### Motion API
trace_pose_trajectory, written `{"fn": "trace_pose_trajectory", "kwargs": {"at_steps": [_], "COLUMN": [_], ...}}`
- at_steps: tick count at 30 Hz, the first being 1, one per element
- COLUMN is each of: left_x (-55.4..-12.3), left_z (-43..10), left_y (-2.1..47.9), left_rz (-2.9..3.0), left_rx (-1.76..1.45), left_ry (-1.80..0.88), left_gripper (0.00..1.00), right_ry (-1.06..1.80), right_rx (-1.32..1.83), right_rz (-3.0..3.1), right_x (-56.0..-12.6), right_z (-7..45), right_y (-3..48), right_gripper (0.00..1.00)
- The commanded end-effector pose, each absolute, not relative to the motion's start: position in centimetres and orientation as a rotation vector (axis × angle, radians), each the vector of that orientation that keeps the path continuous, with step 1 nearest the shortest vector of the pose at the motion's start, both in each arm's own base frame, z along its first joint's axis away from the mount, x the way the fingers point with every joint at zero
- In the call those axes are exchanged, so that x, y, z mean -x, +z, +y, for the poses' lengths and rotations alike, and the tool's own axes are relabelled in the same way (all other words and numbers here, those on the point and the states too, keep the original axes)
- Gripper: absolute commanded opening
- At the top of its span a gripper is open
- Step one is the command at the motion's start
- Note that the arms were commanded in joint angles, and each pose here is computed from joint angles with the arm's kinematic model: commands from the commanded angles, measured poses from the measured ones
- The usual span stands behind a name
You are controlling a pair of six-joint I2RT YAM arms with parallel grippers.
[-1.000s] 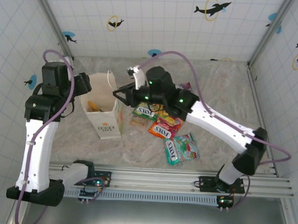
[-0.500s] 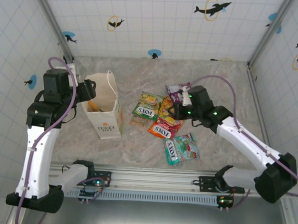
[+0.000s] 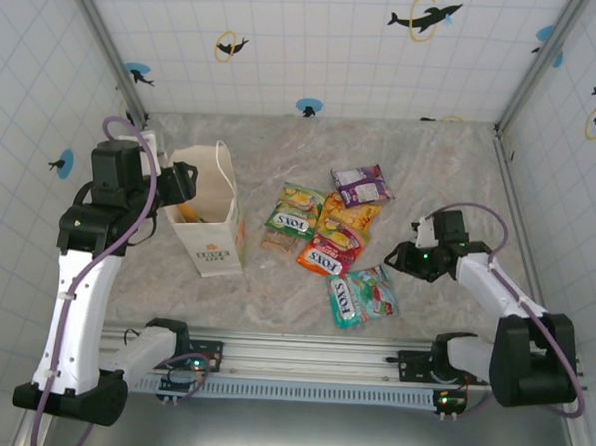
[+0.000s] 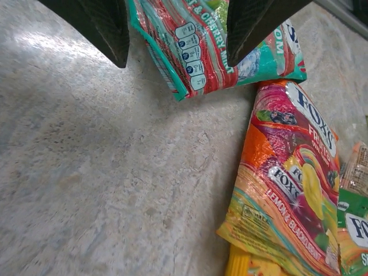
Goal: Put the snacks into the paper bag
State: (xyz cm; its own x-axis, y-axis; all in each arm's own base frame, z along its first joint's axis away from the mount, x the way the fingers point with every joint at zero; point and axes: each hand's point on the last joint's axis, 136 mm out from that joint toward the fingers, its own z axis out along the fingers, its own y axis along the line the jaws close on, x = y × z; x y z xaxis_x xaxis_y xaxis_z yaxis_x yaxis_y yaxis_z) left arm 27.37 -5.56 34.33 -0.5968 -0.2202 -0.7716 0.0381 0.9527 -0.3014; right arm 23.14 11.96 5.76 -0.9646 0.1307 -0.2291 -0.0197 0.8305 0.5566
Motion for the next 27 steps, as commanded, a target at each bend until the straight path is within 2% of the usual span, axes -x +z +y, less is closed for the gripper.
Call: {"fn": "trace_pose_trajectory", "kwargs": {"at_steps": [1,10,15,20,24,27], "left_x": [-27.4,-27.5,-27.5,-27.6,-27.7,-27.6], "left_z": [-5.7,-5.8,-5.5,-5.5,-5.5,-5.7], "left_y": [34.9,34.7,34.6,34.4,34.6,35.1], "left_rz": [2.158,2.162,2.169,2.173,2.170,2.156], "left_rx": [0.097,0.094,0.114,0.117,0.111,0.092], "left_ry": [-0.365,-0.371,-0.356,-0.350,-0.352,-0.361], "left_gripper": [0.69,0.69,0.69,0.69,0.68,0.68], "right_ry": [1.020,1.014,1.040,1.022,0.988,0.962], "right_rx": [-0.019,-0.018,-0.019,-0.028,-0.021,0.012], "right_rz": [2.689,2.714,2.747,2.771,2.755,2.706], "right_x": [-23.4,-23.8,-23.1,-22.0,-22.2,-23.0], "right_z": [13.7,13.6,13.8,13.4,13.0,12.9], "right_y": [5.9,3.4,2.4,1.8,2.0,3.3], "right_gripper": [0.47,0.46,0.39,0.26,0.02,0.00]}}
